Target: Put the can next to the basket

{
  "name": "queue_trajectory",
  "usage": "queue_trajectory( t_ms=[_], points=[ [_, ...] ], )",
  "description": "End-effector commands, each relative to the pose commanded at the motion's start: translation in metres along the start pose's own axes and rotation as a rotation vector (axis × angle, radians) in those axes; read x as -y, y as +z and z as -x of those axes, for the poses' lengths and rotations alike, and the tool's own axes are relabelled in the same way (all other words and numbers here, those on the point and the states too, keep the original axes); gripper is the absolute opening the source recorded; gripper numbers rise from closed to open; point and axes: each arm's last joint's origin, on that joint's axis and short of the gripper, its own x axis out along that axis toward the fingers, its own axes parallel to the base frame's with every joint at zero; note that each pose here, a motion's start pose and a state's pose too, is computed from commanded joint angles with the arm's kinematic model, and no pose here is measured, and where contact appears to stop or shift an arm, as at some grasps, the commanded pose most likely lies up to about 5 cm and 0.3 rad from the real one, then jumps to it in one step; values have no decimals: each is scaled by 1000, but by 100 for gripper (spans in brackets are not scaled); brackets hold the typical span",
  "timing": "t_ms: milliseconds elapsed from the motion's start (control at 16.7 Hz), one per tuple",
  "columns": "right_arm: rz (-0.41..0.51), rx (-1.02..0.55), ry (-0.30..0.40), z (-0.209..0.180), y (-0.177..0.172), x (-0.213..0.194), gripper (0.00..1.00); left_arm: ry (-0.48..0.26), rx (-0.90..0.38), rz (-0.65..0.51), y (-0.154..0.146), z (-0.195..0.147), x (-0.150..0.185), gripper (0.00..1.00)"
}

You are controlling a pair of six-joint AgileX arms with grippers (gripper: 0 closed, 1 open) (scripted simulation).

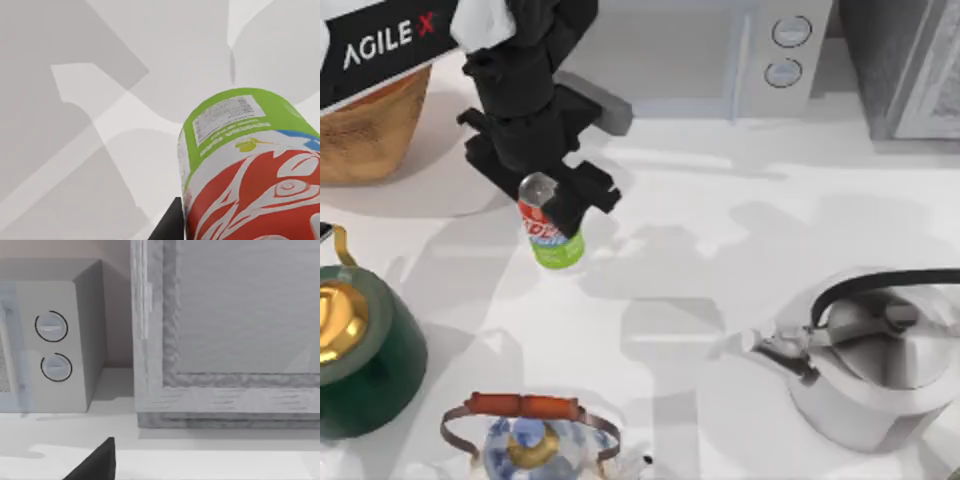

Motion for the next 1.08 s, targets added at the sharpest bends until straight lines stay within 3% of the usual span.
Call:
queue_trajectory(
  t_ms=[300, 600, 780, 1080],
  points=[
    [0, 0, 0, 0, 0, 0, 100, -15, 61, 255, -90, 42, -112, 0],
    [0, 0, 0, 0, 0, 0, 100, 41, 54, 561, -196, 36, -200, 0],
    [0, 0, 0, 0, 0, 0, 100, 60, 7, 674, -234, 13, -225, 0],
    [0, 0, 0, 0, 0, 0, 100, 74, -14, 707, -243, 2, -232, 0]
  ],
)
